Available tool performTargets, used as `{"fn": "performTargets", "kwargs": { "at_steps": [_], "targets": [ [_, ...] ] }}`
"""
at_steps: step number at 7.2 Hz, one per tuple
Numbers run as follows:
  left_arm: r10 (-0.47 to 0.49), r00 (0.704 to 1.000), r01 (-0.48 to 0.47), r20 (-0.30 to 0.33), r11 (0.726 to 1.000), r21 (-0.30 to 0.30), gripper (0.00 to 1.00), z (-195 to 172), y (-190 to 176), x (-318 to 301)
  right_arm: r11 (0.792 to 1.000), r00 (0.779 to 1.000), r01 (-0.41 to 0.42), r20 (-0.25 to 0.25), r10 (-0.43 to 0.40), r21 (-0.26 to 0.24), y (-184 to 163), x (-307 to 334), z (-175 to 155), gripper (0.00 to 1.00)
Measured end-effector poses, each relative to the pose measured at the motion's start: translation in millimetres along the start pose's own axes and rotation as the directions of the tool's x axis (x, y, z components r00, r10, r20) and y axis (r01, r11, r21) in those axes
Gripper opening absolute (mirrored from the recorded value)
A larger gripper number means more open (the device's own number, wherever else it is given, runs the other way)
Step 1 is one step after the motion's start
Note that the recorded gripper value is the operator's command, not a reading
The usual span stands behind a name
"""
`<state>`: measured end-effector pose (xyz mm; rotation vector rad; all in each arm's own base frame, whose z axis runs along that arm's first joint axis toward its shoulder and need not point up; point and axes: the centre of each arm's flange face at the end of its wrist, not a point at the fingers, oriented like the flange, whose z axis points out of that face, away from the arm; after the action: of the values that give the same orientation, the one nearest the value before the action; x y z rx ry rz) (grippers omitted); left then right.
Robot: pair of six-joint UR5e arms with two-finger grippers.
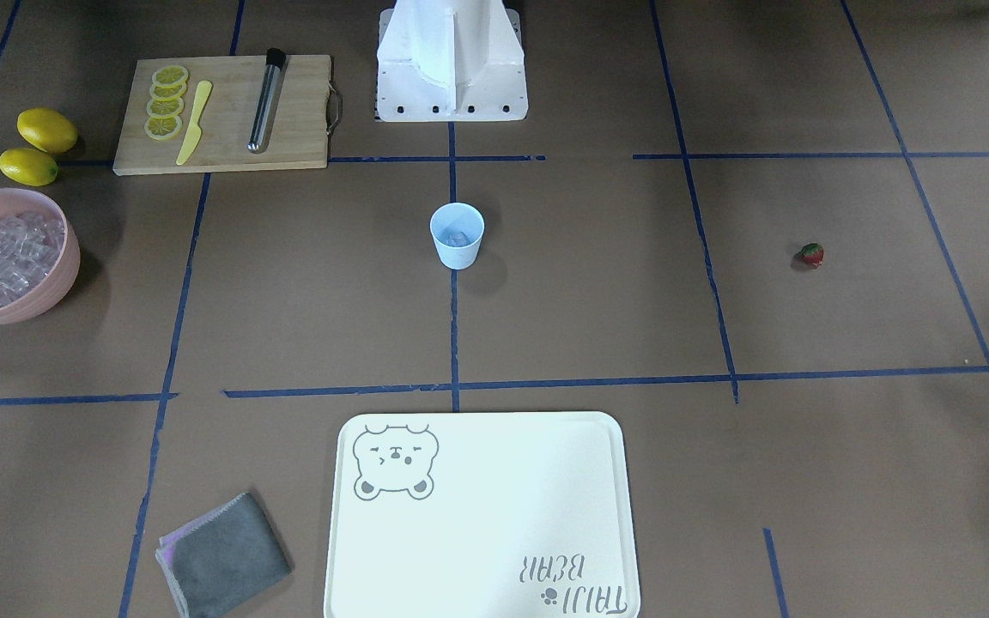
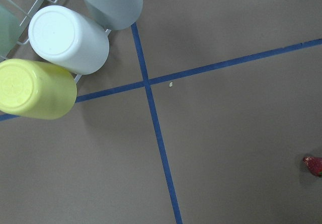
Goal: Put ice and strawberries in cup
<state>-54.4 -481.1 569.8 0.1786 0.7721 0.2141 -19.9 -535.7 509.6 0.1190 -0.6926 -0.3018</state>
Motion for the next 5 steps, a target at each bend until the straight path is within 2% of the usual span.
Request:
{"fn": "performTargets", "kwargs": {
  "at_steps": [3,5],
  "targets": [
    [0.034,0.999,-0.034,0.003,0.999,0.035,1.0,-4.2,-6.2,3.5,0.992,0.994,-0.11,0.007,0.11,-0.058,117.3,93.7,23.2,1.0],
    [0.003,1.0,-0.003,-0.014,0.999,0.034,1.0,-2.6,-11.9,3.4,0.981,0.982,-0.185,0.014,0.186,-0.058,159.6,119.9,23.8,1.0]
  ]
}}
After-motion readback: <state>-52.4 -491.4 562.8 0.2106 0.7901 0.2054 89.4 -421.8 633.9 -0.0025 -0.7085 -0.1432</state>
